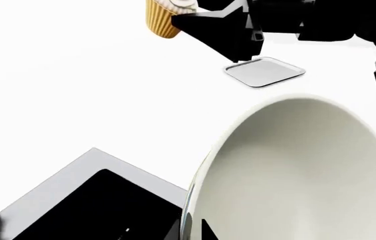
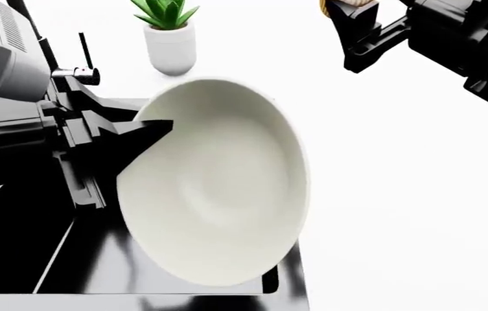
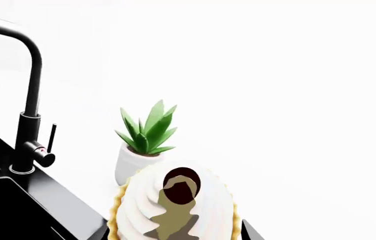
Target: Move the fresh-baked cupcake off the tray onto the counter, and place the bowl used for mixing into the sink.
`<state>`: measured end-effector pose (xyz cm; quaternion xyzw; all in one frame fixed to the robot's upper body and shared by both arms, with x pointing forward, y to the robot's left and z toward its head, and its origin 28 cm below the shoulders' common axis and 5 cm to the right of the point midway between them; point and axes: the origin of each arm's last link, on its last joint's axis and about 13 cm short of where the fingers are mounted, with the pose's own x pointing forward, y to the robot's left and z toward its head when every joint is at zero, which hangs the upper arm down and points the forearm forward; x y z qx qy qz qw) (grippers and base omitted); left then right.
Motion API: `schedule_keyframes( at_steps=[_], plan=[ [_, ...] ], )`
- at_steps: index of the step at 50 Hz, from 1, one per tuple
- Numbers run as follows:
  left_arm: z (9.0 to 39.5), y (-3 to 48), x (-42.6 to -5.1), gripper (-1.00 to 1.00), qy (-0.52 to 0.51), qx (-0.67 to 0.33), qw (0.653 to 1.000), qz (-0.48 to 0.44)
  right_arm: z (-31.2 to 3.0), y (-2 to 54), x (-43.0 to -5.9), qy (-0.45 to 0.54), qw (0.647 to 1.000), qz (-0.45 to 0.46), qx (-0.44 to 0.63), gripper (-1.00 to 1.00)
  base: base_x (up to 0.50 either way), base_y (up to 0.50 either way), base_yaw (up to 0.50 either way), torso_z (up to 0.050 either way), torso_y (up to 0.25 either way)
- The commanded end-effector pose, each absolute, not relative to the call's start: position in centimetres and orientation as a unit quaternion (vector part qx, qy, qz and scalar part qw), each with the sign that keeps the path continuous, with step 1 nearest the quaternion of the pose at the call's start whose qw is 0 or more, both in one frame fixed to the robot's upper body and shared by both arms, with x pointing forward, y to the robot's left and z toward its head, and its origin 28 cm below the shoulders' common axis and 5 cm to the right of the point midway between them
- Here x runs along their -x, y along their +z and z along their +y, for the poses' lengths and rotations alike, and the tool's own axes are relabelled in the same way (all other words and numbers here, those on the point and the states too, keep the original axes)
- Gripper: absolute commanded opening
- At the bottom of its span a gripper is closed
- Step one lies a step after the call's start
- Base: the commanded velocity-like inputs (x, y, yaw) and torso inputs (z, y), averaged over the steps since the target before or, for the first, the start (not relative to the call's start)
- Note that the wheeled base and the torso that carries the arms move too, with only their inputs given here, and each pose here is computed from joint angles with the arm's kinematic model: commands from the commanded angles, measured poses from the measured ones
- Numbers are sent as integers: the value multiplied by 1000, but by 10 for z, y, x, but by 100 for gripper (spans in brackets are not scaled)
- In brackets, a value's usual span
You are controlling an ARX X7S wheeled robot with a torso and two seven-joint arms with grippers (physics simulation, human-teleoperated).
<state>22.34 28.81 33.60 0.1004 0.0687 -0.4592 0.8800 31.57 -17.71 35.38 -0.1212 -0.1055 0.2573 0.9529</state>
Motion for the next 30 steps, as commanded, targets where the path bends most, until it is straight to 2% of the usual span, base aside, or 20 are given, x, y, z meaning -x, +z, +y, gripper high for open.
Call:
schedule_keyframes(
  at_steps=[1, 30],
  plan=[
    [289, 337, -223, -100, -457, -102, 881, 63, -177, 355, -316, 260, 951, -110, 129, -100, 0, 0, 0, 0, 0],
    [291, 338, -223, -100, -449, -106, 885, 60, -172, 329, -343, 226, 966, 18, 126, -100, 0, 0, 0, 0, 0]
  ],
)
